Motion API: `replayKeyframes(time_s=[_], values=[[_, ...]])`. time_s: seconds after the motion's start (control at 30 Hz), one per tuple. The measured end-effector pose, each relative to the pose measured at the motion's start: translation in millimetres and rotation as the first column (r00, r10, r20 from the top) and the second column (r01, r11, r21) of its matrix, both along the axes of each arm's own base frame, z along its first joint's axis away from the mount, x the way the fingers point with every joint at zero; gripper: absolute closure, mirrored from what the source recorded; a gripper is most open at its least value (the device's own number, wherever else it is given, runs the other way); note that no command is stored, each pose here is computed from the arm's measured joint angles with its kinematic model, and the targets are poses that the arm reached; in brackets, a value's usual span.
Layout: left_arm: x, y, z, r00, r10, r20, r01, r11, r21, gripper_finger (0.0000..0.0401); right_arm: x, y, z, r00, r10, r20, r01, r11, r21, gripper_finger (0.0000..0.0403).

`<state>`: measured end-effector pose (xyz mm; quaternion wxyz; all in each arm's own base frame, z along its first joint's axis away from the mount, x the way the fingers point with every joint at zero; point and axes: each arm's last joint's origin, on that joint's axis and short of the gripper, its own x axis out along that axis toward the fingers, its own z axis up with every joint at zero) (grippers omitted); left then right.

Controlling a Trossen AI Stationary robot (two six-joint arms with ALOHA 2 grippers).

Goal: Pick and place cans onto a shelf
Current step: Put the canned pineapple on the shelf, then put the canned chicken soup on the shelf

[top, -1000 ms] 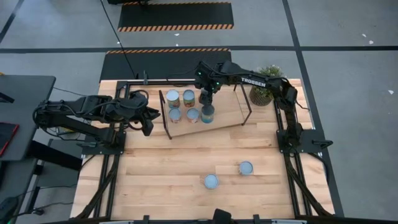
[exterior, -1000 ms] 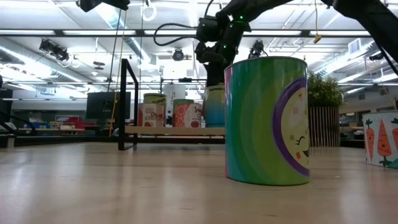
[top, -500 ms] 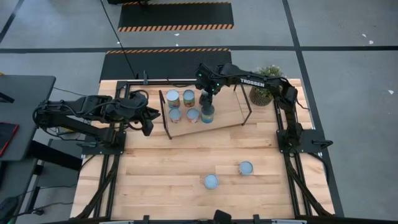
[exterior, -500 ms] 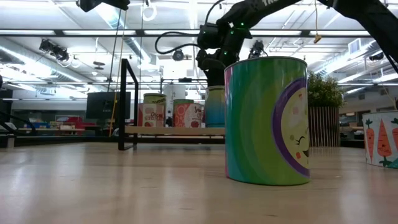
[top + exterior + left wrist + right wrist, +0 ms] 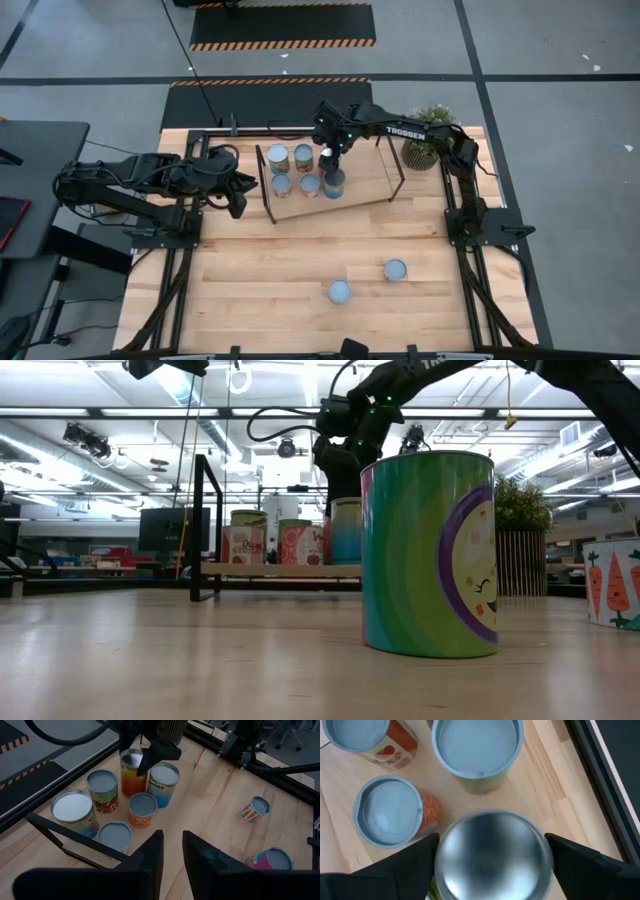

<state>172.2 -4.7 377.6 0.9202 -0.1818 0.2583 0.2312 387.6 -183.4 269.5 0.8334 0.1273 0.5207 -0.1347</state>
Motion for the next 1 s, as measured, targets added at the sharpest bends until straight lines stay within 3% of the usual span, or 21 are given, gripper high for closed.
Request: replayKeyframes(time_s=[0.3,0.57,0.77,1.0], values=[[0.0,0.0,0.0,1.0,0.0,0.0,0.0,1.0,0.0,0.0323,-0.7,-2.5,5.9,1.0,-0.007,0.008,0.007,1.0,-0.004,0.0034],[0.0,0.0,0.0,1.0,0.0,0.0,0.0,1.0,0.0,0.0323,-2.8,-6.4,52.0,0.997,0.015,0.079,-0.01,0.998,-0.058,0.0034],[0.0,0.1,0.0,1.0,0.0,0.0,0.0,1.0,0.0,0.0323,15.9,34.0,73.3,0.971,0.181,0.154,-0.167,0.981,-0.099,0.0034],[-0.1,0.0,0.0,1.0,0.0,0.0,0.0,1.0,0.0,0.0323,34.9,101.8,50.3,0.918,0.389,0.08,-0.381,0.919,-0.1,0.0035]])
